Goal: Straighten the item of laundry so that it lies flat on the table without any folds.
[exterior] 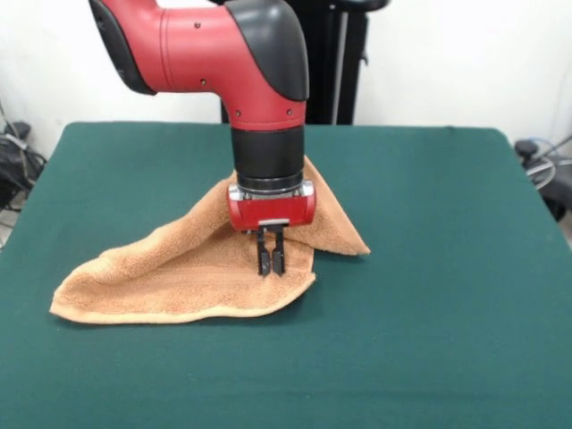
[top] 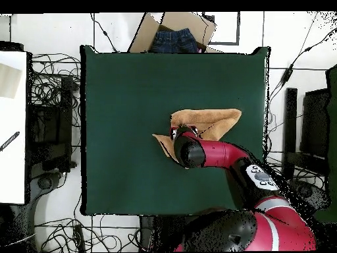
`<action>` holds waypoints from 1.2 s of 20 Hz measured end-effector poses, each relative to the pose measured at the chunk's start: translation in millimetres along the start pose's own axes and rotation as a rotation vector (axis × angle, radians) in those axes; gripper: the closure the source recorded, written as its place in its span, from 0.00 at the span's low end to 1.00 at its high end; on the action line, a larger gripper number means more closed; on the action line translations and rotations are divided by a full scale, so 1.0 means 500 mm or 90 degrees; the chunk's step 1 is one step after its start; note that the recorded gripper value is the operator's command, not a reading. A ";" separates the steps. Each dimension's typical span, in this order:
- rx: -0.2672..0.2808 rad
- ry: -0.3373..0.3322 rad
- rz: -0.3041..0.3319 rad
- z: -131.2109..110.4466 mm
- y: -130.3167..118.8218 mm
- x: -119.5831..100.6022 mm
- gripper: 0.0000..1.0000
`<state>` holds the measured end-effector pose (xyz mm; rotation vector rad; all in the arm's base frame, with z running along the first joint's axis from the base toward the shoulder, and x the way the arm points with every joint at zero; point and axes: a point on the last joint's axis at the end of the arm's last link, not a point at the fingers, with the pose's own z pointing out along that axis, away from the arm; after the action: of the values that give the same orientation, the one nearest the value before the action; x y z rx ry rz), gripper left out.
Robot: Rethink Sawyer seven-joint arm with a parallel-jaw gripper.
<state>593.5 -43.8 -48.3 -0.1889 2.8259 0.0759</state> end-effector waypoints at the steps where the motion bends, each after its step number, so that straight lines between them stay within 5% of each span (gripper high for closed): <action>1: 0.001 0.001 0.001 0.000 -0.001 0.001 1.00; 14: 0.023 0.014 0.000 -0.009 0.004 0.001 1.00; 24: 0.029 0.019 0.007 -0.035 0.067 -0.070 1.00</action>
<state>616.6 -7.5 -20.0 -0.1664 2.8553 0.0117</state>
